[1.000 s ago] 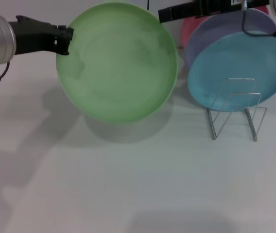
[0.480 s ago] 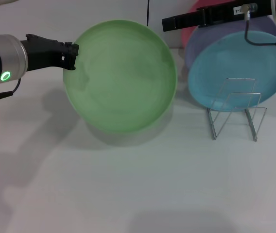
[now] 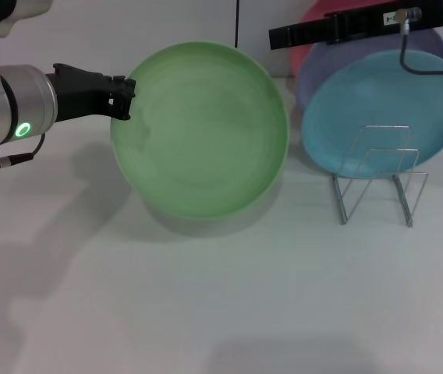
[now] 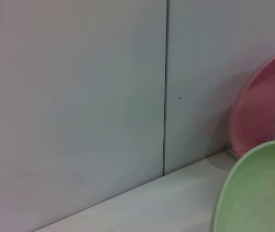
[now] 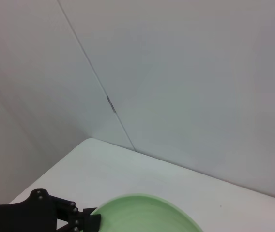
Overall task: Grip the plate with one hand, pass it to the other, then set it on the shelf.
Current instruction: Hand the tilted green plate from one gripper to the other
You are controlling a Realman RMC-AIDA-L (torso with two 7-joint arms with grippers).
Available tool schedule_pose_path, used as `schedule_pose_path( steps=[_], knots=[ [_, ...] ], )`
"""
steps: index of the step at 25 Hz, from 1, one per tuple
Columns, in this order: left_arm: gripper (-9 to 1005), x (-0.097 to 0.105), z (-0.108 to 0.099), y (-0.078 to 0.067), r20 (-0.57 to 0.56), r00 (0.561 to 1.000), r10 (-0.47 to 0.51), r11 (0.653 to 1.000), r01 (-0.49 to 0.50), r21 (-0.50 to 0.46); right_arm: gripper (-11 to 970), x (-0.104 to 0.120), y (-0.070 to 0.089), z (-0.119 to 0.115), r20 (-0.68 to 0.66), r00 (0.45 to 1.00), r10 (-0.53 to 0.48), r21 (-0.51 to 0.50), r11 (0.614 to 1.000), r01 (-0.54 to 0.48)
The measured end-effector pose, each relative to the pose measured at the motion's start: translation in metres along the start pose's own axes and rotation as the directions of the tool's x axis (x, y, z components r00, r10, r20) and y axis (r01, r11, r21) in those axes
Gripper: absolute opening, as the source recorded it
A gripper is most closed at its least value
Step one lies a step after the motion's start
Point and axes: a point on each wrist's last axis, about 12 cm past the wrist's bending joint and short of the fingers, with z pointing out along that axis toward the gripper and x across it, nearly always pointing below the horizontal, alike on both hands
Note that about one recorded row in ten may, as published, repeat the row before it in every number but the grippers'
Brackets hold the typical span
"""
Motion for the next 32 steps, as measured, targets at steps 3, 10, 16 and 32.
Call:
schedule_pose_path(
  steps=[3, 10, 16, 32],
  knots=[
    [35, 0.001, 0.000, 0.001, 0.001, 1.000, -0.002, 1.000, 0.002, -0.002, 795, -0.001, 0.001, 0.001, 0.002, 1.000, -0.002, -0.002, 1.000, 0.002],
    [35, 0.001, -0.001, 0.002, 0.006, 1.000, -0.003, 1.000, 0.003, -0.009, 794, -0.003, 0.002, 0.006, -0.004, 1.000, -0.004, -0.009, 1.000, 0.004],
    [35, -0.001, 0.000, 0.001, 0.005, 1.000, 0.001, 1.000, -0.001, -0.002, 793, -0.002, 0.002, 0.012, -0.018, 1.000, 0.006, -0.015, 1.000, -0.007],
    [36, -0.003, 0.001, -0.002, 0.010, 1.000, 0.002, 1.000, -0.002, 0.009, 793, 0.004, -0.003, 0.028, -0.082, 0.997, 0.003, -0.008, 1.000, -0.004]
  ],
)
